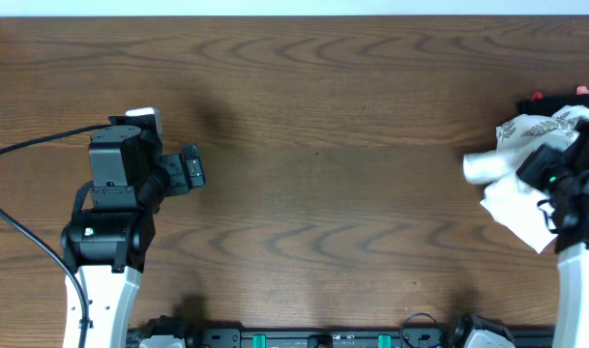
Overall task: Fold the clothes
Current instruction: 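Pull the white T-shirt left and drop it at table center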
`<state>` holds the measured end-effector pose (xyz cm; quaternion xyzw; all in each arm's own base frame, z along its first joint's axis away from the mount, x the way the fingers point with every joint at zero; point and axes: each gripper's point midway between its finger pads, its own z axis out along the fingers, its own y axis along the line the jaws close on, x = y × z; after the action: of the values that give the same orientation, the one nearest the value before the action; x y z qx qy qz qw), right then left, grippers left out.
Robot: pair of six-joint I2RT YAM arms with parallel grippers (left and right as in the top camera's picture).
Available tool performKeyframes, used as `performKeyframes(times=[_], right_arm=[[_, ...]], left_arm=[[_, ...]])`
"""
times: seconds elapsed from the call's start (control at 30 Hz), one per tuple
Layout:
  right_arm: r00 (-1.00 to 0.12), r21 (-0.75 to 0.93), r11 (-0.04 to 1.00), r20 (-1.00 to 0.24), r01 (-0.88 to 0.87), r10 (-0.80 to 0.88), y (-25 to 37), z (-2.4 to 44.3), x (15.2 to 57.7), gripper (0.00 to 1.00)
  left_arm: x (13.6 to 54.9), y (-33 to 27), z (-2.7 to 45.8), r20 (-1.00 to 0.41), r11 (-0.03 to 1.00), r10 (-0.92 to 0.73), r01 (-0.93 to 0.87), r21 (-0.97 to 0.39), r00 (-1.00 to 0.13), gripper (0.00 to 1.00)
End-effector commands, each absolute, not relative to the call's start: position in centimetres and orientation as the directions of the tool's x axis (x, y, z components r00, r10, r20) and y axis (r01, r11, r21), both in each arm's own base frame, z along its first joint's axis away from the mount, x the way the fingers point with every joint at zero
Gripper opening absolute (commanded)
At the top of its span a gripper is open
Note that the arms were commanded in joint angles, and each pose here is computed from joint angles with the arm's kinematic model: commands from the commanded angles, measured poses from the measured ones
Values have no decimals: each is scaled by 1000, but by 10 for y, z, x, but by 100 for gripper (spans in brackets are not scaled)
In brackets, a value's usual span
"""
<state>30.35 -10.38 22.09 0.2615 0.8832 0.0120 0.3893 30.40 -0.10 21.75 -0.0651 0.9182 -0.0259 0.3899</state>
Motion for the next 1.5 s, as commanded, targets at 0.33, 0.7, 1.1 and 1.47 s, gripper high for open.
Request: performKeyframes(times=[0.33, 0.7, 1.1, 1.47], right_arm=[[-520, 207, 937, -853, -283, 32, 15, 331, 308, 1], [-452, 228, 974, -868, 9, 207, -25, 348, 324, 1], [-449, 182, 810, -887, -558, -110, 84, 345, 291, 1], [-418, 103, 816, -890, -568, -179, 148, 345, 310, 1]], left_arm=[[311, -2, 231, -744, 989, -146, -97, -109, -652, 98], [314, -2, 235, -756, 989, -147, -96, -112, -637, 98], [315, -2, 237, -761, 989, -147, -95, -113, -632, 98], [316, -2, 238, -766, 989, -147, -93, -113, -626, 98]])
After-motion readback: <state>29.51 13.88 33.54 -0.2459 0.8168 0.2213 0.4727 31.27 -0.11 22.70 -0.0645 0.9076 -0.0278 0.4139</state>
